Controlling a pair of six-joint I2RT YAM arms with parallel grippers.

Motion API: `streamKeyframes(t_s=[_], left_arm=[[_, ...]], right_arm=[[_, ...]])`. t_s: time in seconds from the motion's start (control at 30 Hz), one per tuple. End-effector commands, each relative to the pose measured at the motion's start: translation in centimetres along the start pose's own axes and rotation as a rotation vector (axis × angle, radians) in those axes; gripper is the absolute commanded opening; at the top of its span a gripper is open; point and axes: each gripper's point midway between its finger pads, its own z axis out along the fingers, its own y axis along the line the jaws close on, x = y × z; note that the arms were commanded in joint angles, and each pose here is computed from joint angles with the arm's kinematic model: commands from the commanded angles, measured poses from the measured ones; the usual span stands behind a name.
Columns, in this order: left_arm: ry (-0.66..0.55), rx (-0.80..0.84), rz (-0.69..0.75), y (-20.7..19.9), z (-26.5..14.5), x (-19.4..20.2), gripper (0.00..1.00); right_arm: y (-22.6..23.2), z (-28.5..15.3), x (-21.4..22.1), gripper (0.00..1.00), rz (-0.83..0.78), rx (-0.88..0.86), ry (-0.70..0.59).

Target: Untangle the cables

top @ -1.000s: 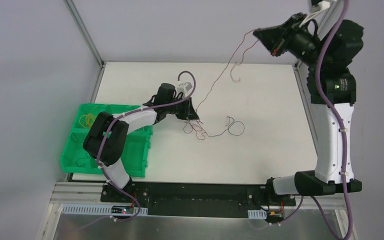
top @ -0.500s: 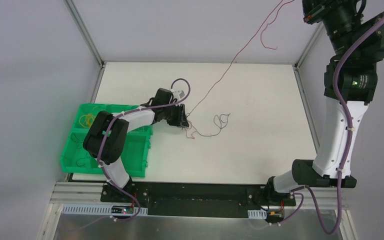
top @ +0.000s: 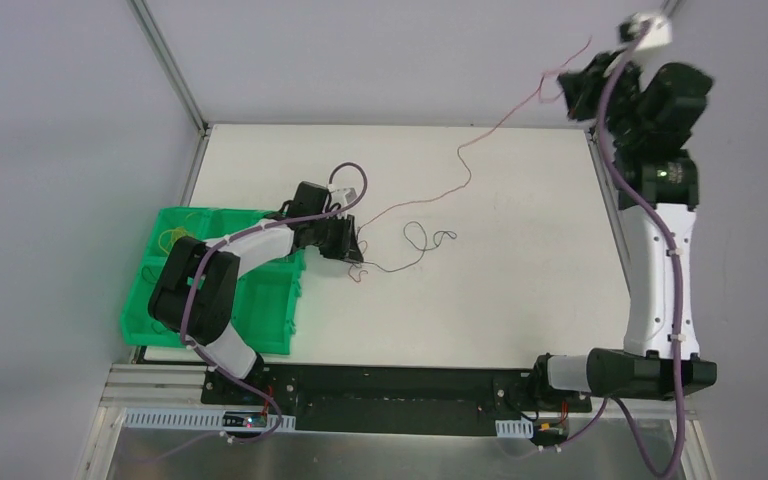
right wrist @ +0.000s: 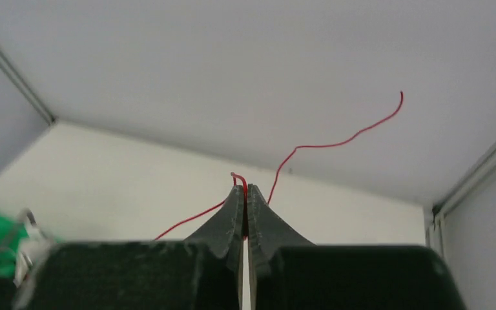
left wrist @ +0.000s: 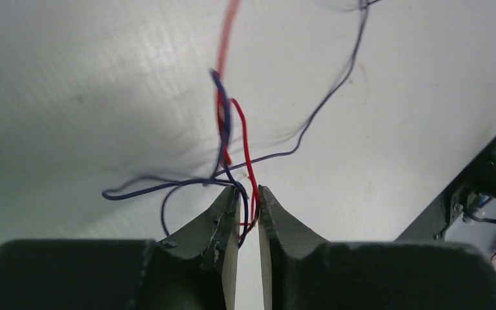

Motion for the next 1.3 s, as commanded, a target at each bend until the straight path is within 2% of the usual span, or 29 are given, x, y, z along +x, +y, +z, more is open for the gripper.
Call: streamKeyframes(t_s=[0.0, 0.07, 0.13, 0.23, 0.27, 0.33, 0.43, 0.53, 0.6, 0.7, 0.77, 0.93, 1.07, 1.27], left_arm=[[-0.090, 0.191, 0.182, -5.5, -2.4, -3.3, 0.17], [-0.099, 0.214, 0.216, -6.3, -2.5, -3.8, 0.14], [-0.093, 0.255, 0.246, -7.2, -2.6, -3.9, 0.12], [-0.085, 0.309, 0.306, -8.1, -3.0, -3.5, 0.18], [-0.084, 0.326, 0.322, -8.4, -3.2, -3.4, 0.22], [-0.083, 0.350, 0.363, -8.7, -3.7, -3.0, 0.28], [-0.075, 0.356, 0.411, -8.6, -4.3, -2.1, 0.29], [-0.067, 0.335, 0.403, -7.8, -4.7, -1.5, 0.32], [-0.087, 0.330, 0.326, -7.1, -5.4, -2.1, 0.38], [-0.138, 0.352, 0.199, -6.2, -7.3, -3.6, 0.56], [-0.172, 0.357, 0.169, -5.9, -8.6, -4.4, 0.61], [-0.214, 0.302, 0.123, -4.8, -11.0, -5.3, 0.64], [-0.236, 0.257, 0.082, -3.4, -11.6, -5.6, 0.66], [-0.241, 0.263, 0.067, -3.2, -12.0, -5.5, 0.66]], right_arm=[[-0.2, -2.7, 19.4, 0.00, -0.051, -0.107, 0.494], [-1.8, -4.7, 27.2, 0.00, -0.121, -0.094, 0.664], [-3.5, -5.7, 31.8, 0.03, -0.172, -0.064, 0.784], [-2.1, -6.4, 33.7, 0.53, -0.070, -0.155, 0.897], [-0.5, -6.7, 33.7, 0.65, -0.008, -0.223, 0.911], [2.6, -7.0, 33.1, 0.76, 0.080, -0.362, 0.887], [7.3, -6.9, 32.9, 0.77, 0.087, -0.560, 0.855], [11.9, -6.2, 34.1, 0.77, 0.001, -0.733, 0.855], [14.2, -4.8, 35.1, 0.77, -0.049, -0.801, 0.840], [16.6, -2.3, 38.1, 0.76, -0.159, -0.870, 0.812], [18.1, -0.8, 40.0, 0.75, -0.232, -0.907, 0.797], [22.2, 0.8, 41.6, 0.72, -0.167, -0.991, 0.840], [24.5, 0.6, 44.4, 0.73, -0.234, -1.053, 0.829], [25.9, 2.5, 48.0, 0.72, -0.344, -1.090, 0.807]])
